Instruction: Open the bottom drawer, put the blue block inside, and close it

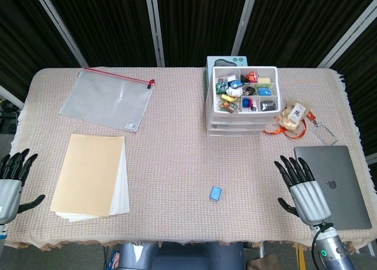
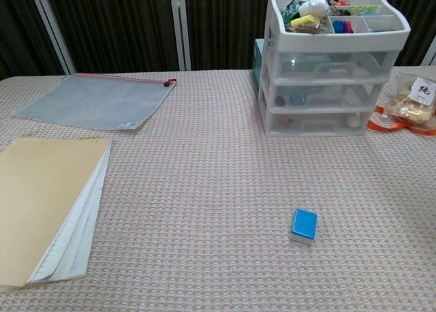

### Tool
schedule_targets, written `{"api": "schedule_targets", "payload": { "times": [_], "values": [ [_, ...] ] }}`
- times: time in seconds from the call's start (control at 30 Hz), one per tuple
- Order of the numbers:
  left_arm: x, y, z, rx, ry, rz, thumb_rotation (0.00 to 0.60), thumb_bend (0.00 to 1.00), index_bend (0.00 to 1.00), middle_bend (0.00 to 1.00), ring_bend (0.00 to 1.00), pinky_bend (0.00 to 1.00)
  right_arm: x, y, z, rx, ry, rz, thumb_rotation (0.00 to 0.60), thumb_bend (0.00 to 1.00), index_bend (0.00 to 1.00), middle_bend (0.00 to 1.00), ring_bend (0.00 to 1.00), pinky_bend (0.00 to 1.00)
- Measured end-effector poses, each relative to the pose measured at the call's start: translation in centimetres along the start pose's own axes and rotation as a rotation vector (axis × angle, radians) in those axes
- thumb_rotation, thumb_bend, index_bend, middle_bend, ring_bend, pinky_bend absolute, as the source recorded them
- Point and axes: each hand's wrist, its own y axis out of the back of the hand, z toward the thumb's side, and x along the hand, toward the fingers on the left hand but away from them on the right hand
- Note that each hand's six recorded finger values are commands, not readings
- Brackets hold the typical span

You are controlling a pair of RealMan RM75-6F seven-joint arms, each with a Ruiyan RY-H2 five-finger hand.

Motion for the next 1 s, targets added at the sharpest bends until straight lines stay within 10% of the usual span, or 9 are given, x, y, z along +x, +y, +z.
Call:
{"api": "schedule_targets", "payload": {
  "times": [0.53, 0.73, 1.0],
  "values": [
    [0.1, 0.1, -0.1, -0.01, -0.002, 0.005, 0.6, 0.17, 0.08, 0.0, 0.0, 0.0, -0.4, -0.3, 0.5, -0.032, -0.006, 0.028, 0.6, 0.13, 0.07, 0.02, 0.02, 0.01],
    [0.1, 0.1, -0.1, -0.018, -0.006, 0.004, 0.6, 0.17, 0.08, 0.0, 0.0, 0.0, -1.1, 0.2, 1.1, -0.088, -0.026, 0.038, 0.6, 0.13, 0.16, 0.43, 0.46, 0.49],
    [0.2, 0.2, 0.1, -0.036, -0.01, 0.005, 0.6, 0.17, 0.08, 0.0, 0.0, 0.0, -3.5, 0.5, 2.8, -0.28, -0.084, 0.093, 0.6, 0.33, 0.13, 0.76, 0.79, 0.72]
  ]
}}
